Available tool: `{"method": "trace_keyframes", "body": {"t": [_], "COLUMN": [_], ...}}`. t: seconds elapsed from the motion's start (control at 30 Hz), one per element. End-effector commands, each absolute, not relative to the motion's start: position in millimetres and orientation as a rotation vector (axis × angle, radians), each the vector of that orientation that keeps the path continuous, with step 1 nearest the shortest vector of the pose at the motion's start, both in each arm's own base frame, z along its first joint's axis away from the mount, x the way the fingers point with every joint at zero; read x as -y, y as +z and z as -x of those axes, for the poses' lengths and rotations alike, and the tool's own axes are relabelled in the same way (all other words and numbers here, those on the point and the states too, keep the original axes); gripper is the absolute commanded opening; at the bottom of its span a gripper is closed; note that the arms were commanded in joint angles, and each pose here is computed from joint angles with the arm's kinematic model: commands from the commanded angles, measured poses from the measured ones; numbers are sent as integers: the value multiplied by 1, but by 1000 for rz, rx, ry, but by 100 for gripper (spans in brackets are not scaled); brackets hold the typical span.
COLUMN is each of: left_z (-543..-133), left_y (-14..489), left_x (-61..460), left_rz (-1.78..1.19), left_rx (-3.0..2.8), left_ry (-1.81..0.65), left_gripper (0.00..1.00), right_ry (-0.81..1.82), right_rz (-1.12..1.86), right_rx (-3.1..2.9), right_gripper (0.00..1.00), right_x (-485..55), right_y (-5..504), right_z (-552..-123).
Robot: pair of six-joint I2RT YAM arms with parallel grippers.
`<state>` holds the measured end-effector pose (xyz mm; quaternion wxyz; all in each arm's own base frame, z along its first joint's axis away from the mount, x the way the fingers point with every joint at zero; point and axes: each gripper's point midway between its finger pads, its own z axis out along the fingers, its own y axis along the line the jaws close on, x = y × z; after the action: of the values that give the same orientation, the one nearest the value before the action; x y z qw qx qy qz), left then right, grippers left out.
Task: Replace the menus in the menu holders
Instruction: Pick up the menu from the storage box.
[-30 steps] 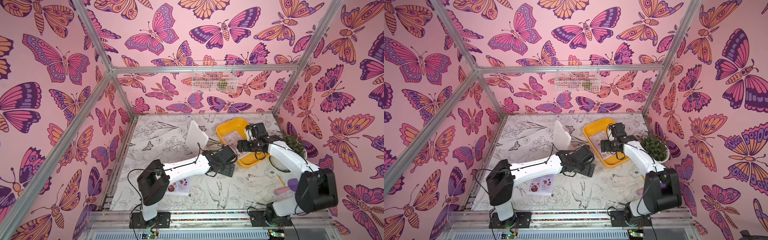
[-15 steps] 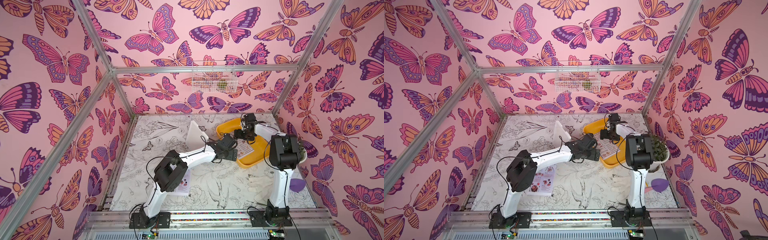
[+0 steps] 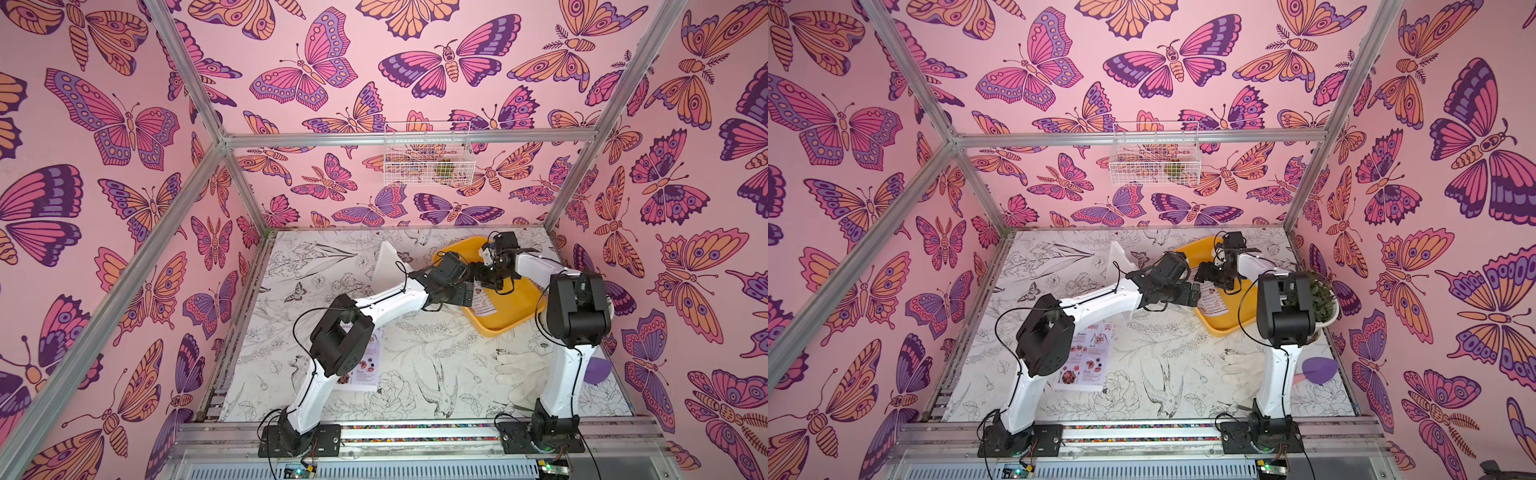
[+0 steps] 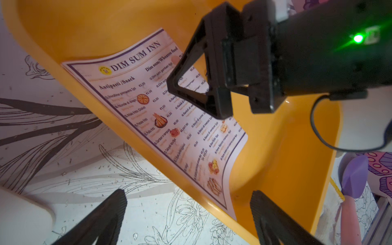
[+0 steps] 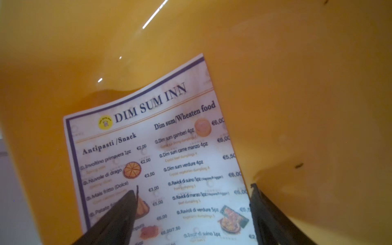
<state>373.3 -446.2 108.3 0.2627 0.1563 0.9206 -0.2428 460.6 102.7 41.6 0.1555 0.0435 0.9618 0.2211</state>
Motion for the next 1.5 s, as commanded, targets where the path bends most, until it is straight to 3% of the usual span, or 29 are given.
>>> {"method": "trace_keyframes", "body": {"t": [0.0, 0.27, 0.67, 0.93, 1.47], "left_z": [-380, -400, -420, -421, -423], "left_y": [96, 95, 85, 102, 119], "left_x": [434, 426, 422, 425, 420], "left_rz": [-350, -259, -87, -50, -11], "left_rx": [-2534, -2524, -2517, -2487, -2451], "left_ry": [-575, -529, -492, -548, -557], "left_gripper": [93, 90, 66, 62, 36], "right_ry": [742, 816, 760, 759, 744], "right_rz": [-197, -201, -181, -183, -181], "right_rx": [-2858, -2811, -2823, -2821, -2824], "right_gripper": [84, 83, 83, 82, 82], "right_x": [-114, -122, -116, -116, -115], "right_y": [26, 37, 38, 38, 37], "right_z": [-428, -426, -425, -425, -423]}}
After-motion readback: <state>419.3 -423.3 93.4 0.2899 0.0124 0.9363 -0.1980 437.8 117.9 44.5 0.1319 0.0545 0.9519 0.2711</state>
